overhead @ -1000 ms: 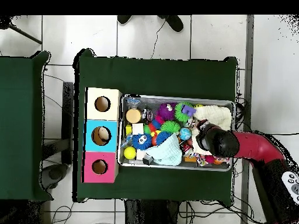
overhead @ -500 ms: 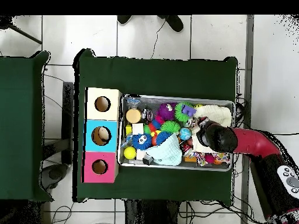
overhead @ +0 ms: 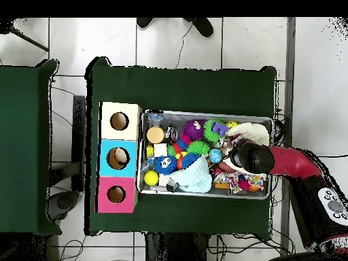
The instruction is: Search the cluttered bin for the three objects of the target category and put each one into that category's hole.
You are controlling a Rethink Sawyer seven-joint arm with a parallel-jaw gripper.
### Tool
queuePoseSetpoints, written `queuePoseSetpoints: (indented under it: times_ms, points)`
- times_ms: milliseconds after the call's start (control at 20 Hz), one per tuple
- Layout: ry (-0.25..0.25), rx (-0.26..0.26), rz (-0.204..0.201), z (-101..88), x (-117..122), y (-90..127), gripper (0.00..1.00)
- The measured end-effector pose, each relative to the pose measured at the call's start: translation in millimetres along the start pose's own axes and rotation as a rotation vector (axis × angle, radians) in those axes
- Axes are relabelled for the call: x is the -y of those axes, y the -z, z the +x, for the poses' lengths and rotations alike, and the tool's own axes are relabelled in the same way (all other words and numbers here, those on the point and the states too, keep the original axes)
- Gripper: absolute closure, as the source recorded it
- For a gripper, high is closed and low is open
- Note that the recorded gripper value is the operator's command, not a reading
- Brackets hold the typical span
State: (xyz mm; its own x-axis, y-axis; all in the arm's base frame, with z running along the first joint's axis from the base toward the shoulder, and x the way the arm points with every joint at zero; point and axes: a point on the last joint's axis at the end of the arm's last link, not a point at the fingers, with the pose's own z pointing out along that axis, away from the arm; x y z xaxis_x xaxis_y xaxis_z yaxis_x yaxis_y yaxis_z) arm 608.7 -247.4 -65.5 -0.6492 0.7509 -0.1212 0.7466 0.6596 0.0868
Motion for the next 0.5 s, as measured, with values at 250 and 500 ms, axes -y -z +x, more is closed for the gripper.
queuePoseSetpoints:
  times_ms: [250,500]
  points:
    - [0.000,0.003,-0.006,-0.9,-3.6,0.2,1.00]
    - [0.005,0.002,-0.006,-2.4,-9.3,0.5,1.00]
